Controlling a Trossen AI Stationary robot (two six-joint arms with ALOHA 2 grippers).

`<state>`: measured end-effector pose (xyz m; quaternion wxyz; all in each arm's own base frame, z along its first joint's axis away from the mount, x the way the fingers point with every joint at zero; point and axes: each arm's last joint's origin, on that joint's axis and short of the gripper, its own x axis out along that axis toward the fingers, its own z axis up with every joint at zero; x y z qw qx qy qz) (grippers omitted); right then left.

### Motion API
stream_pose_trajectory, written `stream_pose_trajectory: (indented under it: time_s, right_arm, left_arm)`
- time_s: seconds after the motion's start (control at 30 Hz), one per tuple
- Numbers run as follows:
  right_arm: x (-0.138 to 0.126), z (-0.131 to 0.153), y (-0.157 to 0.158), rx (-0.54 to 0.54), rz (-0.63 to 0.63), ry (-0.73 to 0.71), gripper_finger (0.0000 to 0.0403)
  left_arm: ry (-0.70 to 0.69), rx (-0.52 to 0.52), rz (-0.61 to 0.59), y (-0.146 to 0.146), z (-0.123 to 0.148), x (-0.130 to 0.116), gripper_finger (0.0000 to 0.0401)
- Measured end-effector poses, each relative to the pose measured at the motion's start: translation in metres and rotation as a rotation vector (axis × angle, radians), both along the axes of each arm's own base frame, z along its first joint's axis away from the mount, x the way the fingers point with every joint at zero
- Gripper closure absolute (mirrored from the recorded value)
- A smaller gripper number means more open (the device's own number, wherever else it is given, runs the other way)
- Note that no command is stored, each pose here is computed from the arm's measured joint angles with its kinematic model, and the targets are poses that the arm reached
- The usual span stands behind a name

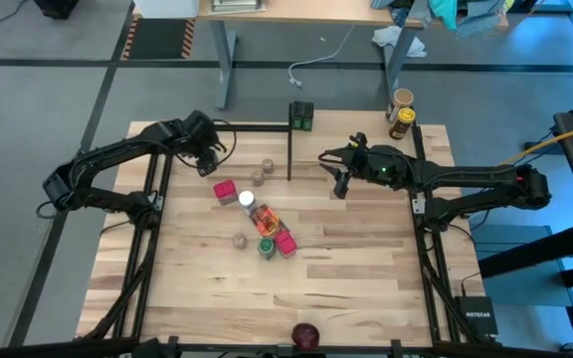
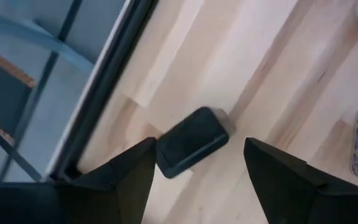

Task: Shelf spices
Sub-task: Put the green seasoning can on the shelf

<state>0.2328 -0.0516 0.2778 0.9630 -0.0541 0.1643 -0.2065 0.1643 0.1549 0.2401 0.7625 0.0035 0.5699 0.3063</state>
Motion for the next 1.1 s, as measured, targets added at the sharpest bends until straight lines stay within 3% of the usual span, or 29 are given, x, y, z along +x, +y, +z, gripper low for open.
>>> stream_pose_trajectory:
  time_s: [0.27,0.7,1.1]
  right_arm:
    - [0.000,0.000,0.001,0.012,0.035,0.000,0.0210]
    - [0.001,0.000,0.002,0.020,0.049,-0.004,0.0210]
    - [0.001,0.000,0.002,0.022,0.057,-0.004,0.0210]
  left_arm:
    - [0.108,0.038,-0.190,0.000,-0.002,-0.001,0.0162]
    - [0.140,0.043,-0.234,0.003,-0.004,-0.001,0.0162]
    - [0.257,-0.020,-0.314,0.021,-0.031,0.007,0.0162]
